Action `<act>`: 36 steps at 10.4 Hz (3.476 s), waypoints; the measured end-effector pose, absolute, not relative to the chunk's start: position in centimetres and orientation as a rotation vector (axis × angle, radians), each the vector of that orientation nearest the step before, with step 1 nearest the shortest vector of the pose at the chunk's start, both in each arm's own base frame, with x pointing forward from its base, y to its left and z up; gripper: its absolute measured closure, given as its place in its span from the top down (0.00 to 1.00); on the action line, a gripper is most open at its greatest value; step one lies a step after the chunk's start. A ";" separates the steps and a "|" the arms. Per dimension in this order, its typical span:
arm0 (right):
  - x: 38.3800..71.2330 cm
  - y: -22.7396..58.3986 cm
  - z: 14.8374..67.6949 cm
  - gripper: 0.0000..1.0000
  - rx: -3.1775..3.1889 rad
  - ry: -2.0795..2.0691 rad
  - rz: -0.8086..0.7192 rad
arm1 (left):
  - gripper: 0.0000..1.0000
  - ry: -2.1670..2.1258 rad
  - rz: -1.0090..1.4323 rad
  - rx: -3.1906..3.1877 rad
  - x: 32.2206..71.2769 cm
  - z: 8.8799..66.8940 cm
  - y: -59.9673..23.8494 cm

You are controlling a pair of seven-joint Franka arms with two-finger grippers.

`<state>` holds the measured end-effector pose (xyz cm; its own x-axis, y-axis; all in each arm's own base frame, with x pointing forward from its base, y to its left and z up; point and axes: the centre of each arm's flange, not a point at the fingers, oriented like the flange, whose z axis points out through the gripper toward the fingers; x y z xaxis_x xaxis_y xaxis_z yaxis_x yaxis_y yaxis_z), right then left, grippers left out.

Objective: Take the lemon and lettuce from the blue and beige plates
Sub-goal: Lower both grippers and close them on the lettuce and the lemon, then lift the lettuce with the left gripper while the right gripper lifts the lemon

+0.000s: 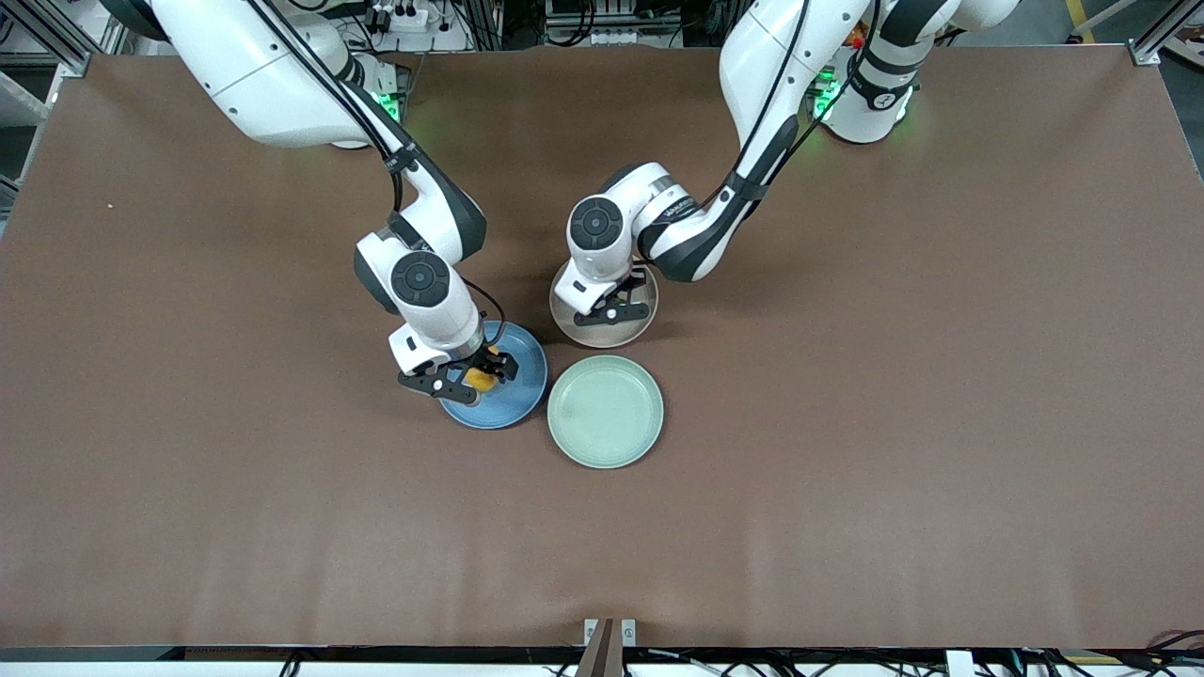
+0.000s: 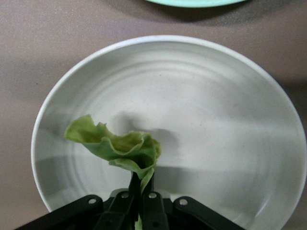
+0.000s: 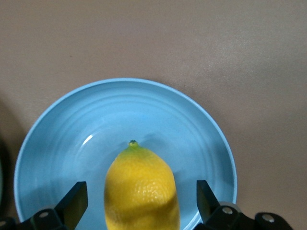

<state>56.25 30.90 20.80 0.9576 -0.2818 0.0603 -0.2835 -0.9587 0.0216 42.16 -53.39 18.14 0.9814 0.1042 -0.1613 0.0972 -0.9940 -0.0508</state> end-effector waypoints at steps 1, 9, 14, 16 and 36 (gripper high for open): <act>56.1 31.0 20.2 1.00 3.067 -0.447 0.105 | 0.04 -0.156 0.254 -3.085 42.1 18.1 -53.4; 55.5 31.7 18.0 0.63 3.056 -0.457 0.119 | 0.04 -0.242 0.140 -3.158 45.5 24.0 -53.3; 55.6 31.7 18.1 0.62 3.054 -0.470 0.122 | 0.04 -0.439 -0.016 -3.146 54.9 28.5 -44.2; 56.3 31.5 19.3 0.62 3.041 -0.482 0.133 | 0.04 -0.409 -0.001 -3.131 57.3 28.5 -40.6; 59.3 -0.7 31.1 0.62 3.097 0.164 -0.088 | 1.00 -0.101 0.122 -3.061 67.0 26.3 -12.8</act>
